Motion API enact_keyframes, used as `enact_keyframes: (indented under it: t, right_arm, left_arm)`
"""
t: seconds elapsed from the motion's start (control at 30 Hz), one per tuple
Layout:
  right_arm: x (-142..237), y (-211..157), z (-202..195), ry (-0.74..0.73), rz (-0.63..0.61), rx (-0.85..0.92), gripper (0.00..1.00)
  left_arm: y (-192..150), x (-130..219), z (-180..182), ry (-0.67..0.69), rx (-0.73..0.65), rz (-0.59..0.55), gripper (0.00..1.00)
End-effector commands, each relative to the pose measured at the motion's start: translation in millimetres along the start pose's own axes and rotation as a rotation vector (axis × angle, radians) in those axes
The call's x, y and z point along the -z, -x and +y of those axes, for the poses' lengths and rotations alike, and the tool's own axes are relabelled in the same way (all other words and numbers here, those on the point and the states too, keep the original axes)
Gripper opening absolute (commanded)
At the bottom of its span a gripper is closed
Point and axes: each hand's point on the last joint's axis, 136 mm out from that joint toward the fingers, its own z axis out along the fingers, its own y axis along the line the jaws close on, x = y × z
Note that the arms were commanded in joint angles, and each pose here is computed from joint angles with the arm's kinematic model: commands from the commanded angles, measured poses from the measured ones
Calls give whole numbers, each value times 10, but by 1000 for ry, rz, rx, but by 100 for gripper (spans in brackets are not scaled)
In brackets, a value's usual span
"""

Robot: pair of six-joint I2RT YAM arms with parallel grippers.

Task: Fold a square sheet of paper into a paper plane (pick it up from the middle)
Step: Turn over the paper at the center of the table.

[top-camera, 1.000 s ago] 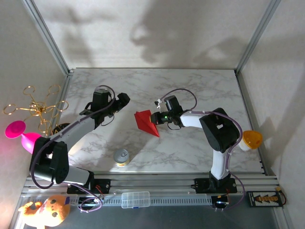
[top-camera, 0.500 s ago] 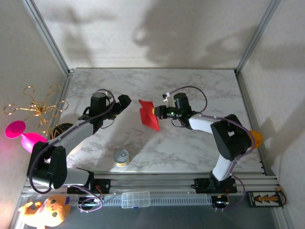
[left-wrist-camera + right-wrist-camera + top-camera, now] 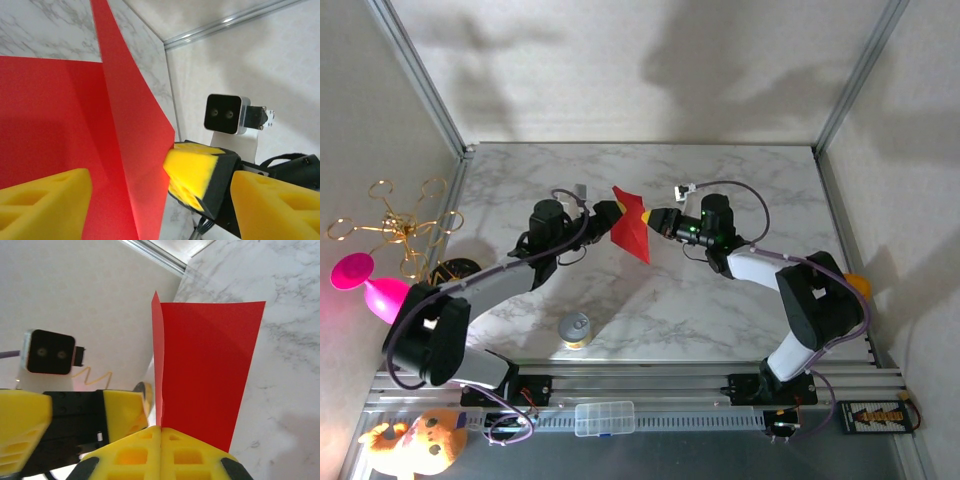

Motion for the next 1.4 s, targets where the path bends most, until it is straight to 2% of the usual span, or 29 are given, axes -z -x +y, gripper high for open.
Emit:
enact_keyframes:
  t: [0.0, 0.17, 0.83, 1.13, 1.27, 1.37]
  right_arm:
    - [65, 65, 219, 95, -18, -65, 2]
    - [60, 54, 210, 123, -7, -106, 3]
    - [74, 58, 296, 214, 16, -201, 5]
    - [79, 38, 266, 214, 20, -226, 7]
    - [77, 29, 229, 198, 23, -234, 11]
    - [79, 40, 187, 167, 24, -229, 18]
  left_arm:
    - [-83, -76, -186, -101, -20, 39, 63]
    - [-157, -131, -117, -93, -31, 72, 52]
    - [-230, -196, -383, -236, -60, 106, 39]
    - [-236, -231, -375, -221, -52, 115, 29]
    - [-211, -227, -367, -204, -61, 102, 23]
    - [-205, -234, -349, -186, -65, 103, 17]
